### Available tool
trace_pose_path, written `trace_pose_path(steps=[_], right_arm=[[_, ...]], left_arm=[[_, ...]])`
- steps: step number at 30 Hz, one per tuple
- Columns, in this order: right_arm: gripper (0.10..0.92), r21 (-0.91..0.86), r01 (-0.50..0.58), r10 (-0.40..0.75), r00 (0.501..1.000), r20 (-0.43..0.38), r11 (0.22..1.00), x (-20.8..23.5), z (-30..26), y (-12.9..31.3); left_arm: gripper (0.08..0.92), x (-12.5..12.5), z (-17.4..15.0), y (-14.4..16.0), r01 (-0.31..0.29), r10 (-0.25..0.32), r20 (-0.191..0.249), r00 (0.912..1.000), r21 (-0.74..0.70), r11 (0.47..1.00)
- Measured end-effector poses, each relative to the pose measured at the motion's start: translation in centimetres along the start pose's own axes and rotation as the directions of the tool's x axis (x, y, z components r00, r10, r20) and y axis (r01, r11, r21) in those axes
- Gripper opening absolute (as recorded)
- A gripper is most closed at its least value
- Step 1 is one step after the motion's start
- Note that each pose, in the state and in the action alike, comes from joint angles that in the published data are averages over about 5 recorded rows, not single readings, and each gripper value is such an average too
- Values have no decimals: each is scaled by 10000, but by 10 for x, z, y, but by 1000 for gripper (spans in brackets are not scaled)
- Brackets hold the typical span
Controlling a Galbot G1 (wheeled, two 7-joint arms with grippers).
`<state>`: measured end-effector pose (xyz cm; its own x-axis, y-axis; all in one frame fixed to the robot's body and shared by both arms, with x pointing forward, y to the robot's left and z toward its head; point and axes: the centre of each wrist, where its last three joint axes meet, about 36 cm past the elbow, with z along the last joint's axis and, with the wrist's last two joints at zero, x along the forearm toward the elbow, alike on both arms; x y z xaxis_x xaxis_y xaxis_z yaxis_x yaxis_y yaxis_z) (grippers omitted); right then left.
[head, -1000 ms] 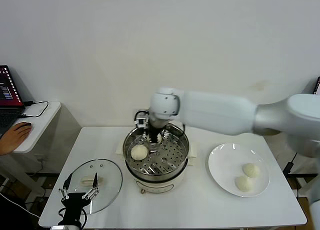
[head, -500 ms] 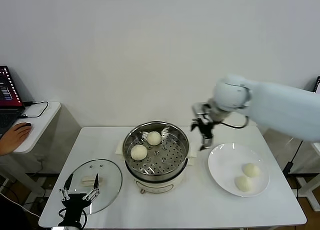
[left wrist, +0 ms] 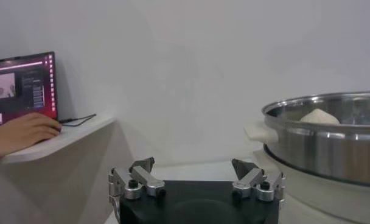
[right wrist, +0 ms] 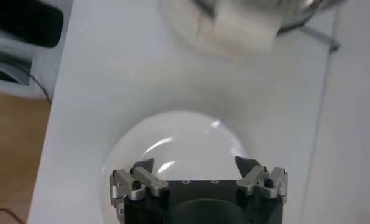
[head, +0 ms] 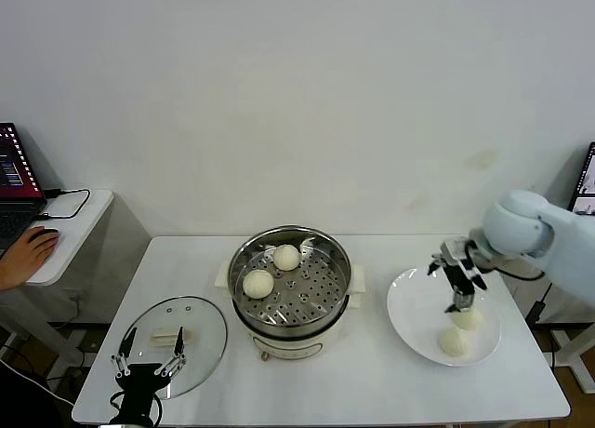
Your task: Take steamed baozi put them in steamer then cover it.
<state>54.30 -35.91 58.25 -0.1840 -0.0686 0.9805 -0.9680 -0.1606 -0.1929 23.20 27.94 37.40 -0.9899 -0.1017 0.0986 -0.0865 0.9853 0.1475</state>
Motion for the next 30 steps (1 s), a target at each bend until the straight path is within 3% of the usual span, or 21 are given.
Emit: trace_pose_path(steps=[13, 30], right_arm=[[797, -573, 374, -401, 9980, -482, 9977, -56, 27, 37], [754, -874, 613, -670, 9958, -631, 9943, -101, 33, 44]], left_arm=[[823, 0, 3, 0, 40, -40, -68, 10000, 11, 10000], [823, 0, 4, -1, 68, -68, -97, 9999, 38, 10000]])
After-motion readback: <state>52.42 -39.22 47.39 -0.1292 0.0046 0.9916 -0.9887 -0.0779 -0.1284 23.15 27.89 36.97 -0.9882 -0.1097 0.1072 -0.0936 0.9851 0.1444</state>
